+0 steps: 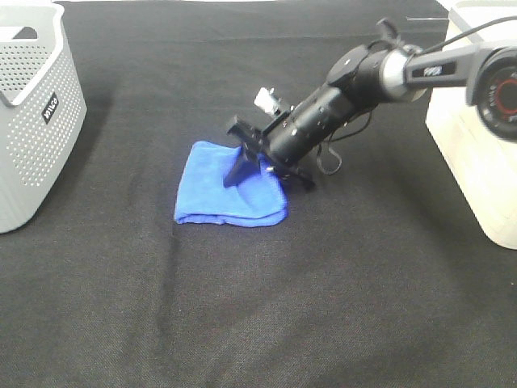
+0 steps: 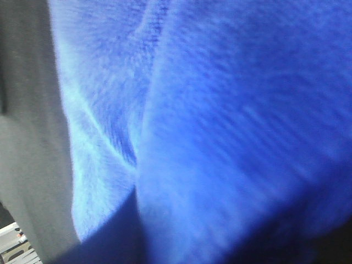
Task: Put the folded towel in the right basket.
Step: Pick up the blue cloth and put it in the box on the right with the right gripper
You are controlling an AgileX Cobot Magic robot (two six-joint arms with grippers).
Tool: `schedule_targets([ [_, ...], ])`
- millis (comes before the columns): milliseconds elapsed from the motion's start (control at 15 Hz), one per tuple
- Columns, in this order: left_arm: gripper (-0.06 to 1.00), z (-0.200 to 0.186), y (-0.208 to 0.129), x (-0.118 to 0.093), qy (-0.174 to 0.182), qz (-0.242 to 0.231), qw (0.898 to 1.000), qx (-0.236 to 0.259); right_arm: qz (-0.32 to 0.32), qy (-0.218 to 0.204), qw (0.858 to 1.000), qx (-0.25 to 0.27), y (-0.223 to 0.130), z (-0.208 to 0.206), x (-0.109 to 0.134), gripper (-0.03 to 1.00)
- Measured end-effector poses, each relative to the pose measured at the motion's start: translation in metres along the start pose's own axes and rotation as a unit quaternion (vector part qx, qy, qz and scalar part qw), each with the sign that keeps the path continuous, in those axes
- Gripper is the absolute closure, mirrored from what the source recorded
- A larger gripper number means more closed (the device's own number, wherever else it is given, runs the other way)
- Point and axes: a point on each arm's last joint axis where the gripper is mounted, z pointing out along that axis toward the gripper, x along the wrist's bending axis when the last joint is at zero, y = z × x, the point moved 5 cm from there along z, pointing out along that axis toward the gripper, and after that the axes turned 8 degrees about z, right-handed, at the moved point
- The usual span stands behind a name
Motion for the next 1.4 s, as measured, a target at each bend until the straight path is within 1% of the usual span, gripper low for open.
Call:
schedule_targets([
  [67,-0.04,0.0,0.0,0.0,0.0,0.0,1.0,0.0,0.0,-0.001,1.0,0.001,0.0,0.0,0.0,0.82],
  [267,-0.04,0.0,0.0,0.0,0.0,0.0,1.0,0.0,-0.013,-0.008,1.0,0.0,-0.001,-0.006,0.003,0.82],
  [333,-0.04,0.0,0.0,0.0,0.0,0.0,1.0,0.0,-0.029,-0.014,0.999,0.01,-0.004,-0.013,0.008,0.82],
  [400,-0.04,0.0,0.0,0.0,0.0,0.0,1.0,0.0,-0.051,-0.026,0.998,0.032,-0.008,-0.022,0.013,0.82],
  [467,-0.04,0.0,0.0,0.0,0.0,0.0,1.0,0.0,-0.093,-0.036,0.994,0.039,-0.008,-0.047,0.034,0.82],
  [533,-0.04,0.0,0.0,0.0,0.0,0.0,1.0,0.0,-0.129,-0.043,0.991,0.015,-0.002,-0.07,0.054,0.82],
  [600,-0.04,0.0,0.0,0.0,0.0,0.0,1.0,0.0,-0.157,-0.05,0.986,-0.026,0.004,-0.099,0.076,0.82],
  [733,-0.04,0.0,0.0,0.0,0.0,0.0,1.0,0.0,-0.196,-0.058,0.974,-0.1,-0.001,-0.164,0.119,0.82],
  [800,-0.04,0.0,0.0,0.0,0.0,0.0,1.0,0.0,-0.216,-0.067,0.965,-0.135,-0.009,-0.198,0.134,0.82],
  [867,-0.04,0.0,0.0,0.0,0.0,0.0,1.0,0.0,-0.216,-0.067,0.965,-0.135,-0.009,-0.198,0.134,0.82],
  [933,-0.04,0.0,0.0,0.0,0.0,0.0,1.0,0.0,-0.235,-0.096,0.947,-0.197,-0.019,-0.258,0.143,0.82],
  [1000,-0.04,0.0,0.0,0.0,0.0,0.0,1.0,0.0,-0.228,-0.112,0.935,-0.247,-0.026,-0.306,0.141,0.82],
  [1067,-0.04,0.0,0.0,0.0,0.0,0.0,1.0,0.0,-0.212,-0.127,0.923,-0.295,-0.03,-0.352,0.13,0.82],
  [1200,-0.04,0.0,0.0,0.0,0.0,0.0,1.0,0.0,-0.16,-0.16,0.897,-0.38,-0.041,-0.437,0.092,0.82],
  [1267,-0.04,0.0,0.0,0.0,0.0,0.0,1.0,0.0,-0.117,-0.189,0.88,-0.42,-0.047,-0.481,0.058,0.82],
  [1333,-0.04,0.0,0.0,0.0,0.0,0.0,1.0,0.0,-0.083,-0.21,0.873,-0.433,-0.048,-0.5,0.03,0.82],
  [1400,-0.04,0.0,0.0,0.0,0.0,0.0,1.0,0.0,-0.05,-0.225,0.87,-0.435,-0.048,-0.511,0.003,0.82],
])
